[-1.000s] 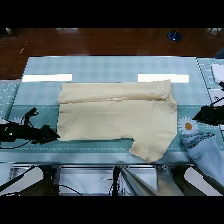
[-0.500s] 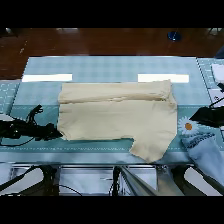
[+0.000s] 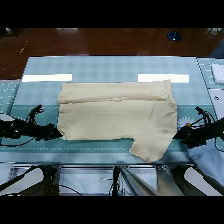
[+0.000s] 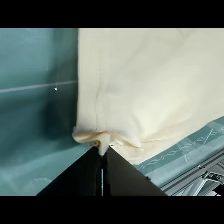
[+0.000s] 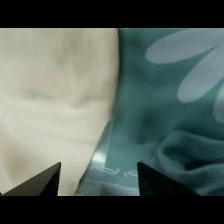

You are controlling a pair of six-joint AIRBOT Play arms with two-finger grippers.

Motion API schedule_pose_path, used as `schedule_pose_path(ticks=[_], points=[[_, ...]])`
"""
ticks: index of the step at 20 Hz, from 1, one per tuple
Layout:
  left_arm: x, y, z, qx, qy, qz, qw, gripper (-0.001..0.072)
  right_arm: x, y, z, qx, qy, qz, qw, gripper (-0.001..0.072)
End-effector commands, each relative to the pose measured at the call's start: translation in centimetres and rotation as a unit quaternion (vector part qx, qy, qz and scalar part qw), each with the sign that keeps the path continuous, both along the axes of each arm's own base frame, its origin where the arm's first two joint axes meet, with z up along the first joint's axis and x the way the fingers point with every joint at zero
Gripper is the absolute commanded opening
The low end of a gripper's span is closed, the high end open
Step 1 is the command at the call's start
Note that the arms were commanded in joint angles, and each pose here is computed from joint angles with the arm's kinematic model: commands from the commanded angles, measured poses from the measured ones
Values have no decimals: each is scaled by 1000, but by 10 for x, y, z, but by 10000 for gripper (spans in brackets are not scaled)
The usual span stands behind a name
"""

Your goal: Fold the shirts.

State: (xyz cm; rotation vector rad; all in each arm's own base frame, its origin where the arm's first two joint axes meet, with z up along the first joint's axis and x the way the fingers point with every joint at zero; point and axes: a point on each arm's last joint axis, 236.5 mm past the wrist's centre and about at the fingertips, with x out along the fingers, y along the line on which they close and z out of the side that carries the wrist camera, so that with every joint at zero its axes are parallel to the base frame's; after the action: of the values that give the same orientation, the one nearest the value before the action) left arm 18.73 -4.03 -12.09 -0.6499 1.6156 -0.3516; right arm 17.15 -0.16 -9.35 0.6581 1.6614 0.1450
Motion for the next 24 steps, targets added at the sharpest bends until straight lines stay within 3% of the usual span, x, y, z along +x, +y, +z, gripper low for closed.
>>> schedule_pose_path(ticks=[1,5,8,9,10,13,15,20,24], points=[[19,17,-12,43,-34,20,998,24,13,11,-15,10,-30,-44,999,526],[18,16,-12,43,-34,19,998,24,21,11,-22,6,-45,-70,996,499],[18,16,-12,43,-34,19,998,24,23,16,-28,12,-49,-97,994,241],[19,17,-12,44,-36,19,998,24,26,17,-27,16,-53,-104,993,74],[20,17,-11,44,-36,19,998,24,31,23,-22,33,-61,-108,992,24],[46,21,14,45,-90,15,995,22,60,44,28,97,-142,-84,981,23],[88,24,65,45,-178,35,982,22,89,46,88,108,-229,-77,964,23],[170,35,173,42,-349,101,931,22,162,22,178,36,-372,-105,922,22],[193,24,152,29,-330,95,939,23,224,37,154,23,-375,-96,922,22]])
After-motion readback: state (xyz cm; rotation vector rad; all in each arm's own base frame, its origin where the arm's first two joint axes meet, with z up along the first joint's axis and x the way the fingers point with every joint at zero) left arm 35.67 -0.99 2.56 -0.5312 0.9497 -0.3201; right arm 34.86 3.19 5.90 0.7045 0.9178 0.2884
